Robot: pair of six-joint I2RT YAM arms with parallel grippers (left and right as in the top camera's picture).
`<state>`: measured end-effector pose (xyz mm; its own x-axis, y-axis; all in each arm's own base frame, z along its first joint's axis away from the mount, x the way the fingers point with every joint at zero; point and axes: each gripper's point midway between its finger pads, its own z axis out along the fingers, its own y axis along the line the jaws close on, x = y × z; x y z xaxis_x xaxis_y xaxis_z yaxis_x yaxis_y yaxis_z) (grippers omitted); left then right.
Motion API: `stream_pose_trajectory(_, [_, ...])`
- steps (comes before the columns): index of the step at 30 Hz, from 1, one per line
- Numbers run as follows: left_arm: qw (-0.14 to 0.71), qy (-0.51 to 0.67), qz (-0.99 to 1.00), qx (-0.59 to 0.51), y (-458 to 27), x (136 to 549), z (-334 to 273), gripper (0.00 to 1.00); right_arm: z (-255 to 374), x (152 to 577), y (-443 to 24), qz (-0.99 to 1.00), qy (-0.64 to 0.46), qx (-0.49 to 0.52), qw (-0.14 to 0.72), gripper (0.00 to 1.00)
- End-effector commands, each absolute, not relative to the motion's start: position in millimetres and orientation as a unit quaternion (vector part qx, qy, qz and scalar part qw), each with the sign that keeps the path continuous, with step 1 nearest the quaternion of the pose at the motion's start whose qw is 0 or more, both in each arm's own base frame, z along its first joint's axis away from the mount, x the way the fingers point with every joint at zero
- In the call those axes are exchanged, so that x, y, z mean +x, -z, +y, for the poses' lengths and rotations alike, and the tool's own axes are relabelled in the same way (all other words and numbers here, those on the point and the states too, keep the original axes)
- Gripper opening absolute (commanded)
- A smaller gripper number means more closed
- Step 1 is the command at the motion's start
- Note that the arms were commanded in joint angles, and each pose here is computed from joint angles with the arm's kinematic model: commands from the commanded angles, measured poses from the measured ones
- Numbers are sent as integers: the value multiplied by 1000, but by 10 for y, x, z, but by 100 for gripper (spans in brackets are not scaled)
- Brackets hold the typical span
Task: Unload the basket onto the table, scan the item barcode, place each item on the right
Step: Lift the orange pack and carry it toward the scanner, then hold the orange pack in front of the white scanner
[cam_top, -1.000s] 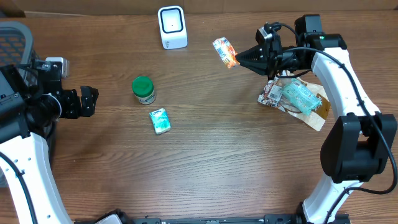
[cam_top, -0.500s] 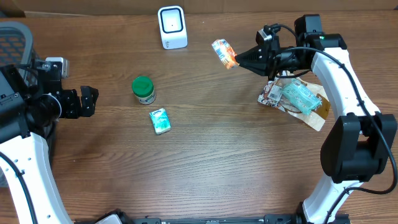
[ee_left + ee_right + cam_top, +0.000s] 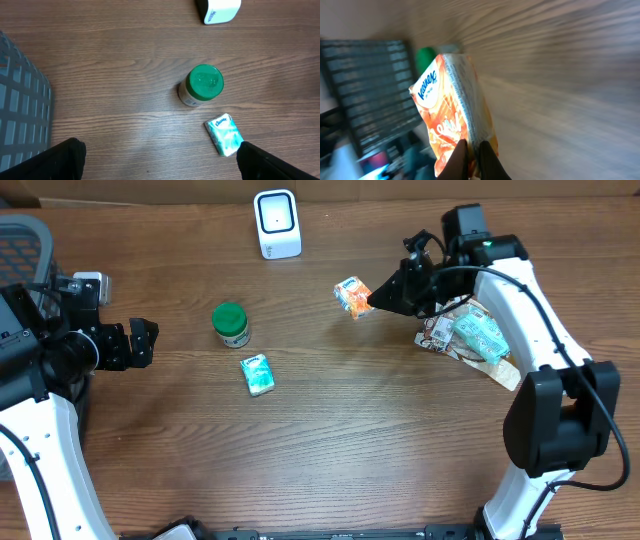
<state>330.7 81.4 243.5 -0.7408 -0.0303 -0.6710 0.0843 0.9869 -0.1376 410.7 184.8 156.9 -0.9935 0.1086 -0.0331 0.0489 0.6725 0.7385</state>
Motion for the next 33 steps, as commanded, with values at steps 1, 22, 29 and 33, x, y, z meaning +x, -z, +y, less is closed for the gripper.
stream_pose_trajectory(1, [360, 79, 929, 16, -2433, 3312, 829, 100, 1741, 4228, -1410, 948, -304, 51, 77, 4])
stream_pose_trajectory(22, [361, 79, 929, 16, -2434, 3312, 829, 100, 2810, 5688, -2413, 830, 5, -100, 548, 4])
stream_pose_trajectory(29, [361, 79, 929, 16, -2434, 3312, 829, 100, 3101, 6128, -2243, 749, 40, -147, 645, 4])
stream_pose_trajectory(33, [361, 79, 929, 16, -2434, 3312, 829, 100, 3192, 6246, -1970, 720, 80, -196, 661, 4])
